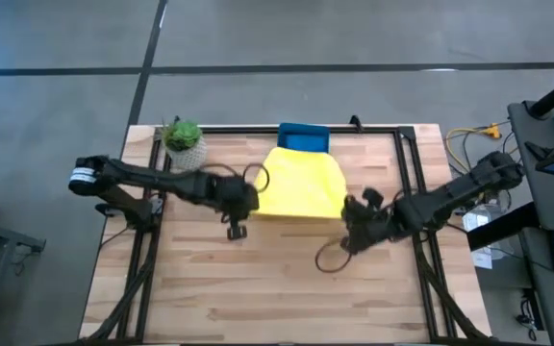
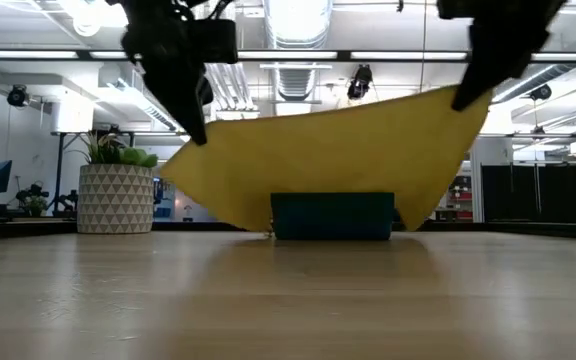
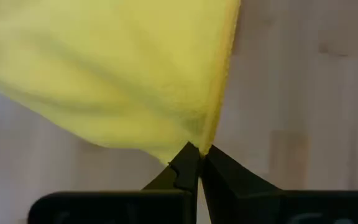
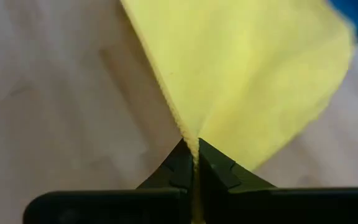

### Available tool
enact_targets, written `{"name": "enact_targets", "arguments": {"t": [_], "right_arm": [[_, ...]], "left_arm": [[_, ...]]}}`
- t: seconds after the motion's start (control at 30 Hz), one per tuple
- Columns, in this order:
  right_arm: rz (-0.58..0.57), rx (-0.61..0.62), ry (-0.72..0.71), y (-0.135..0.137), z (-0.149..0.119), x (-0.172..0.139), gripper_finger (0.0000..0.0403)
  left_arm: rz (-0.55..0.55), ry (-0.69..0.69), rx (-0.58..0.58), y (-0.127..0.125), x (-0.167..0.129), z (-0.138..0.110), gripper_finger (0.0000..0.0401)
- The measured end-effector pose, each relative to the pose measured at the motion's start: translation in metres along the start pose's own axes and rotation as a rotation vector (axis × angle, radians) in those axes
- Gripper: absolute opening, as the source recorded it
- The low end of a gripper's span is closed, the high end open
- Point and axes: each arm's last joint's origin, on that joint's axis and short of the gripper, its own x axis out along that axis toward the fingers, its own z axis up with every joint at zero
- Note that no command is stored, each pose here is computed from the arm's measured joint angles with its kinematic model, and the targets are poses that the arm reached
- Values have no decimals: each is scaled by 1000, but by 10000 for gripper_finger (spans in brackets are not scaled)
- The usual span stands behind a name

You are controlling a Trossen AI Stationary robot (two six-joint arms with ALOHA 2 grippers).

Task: Fold microfiber towels
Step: Fold the yellow microfiber cloth

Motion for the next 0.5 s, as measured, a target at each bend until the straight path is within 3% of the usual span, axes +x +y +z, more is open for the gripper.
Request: {"name": "enact_targets", "arguments": {"t": [0.27, 0.5], "right_arm": [[106, 58, 69, 54, -36, 10, 8], [190, 12, 140, 105, -45, 7, 8]], "left_arm": [[-136, -70, -61, -53, 4, -9, 0], [-298, 15, -73, -83, 15, -23, 0]]}}
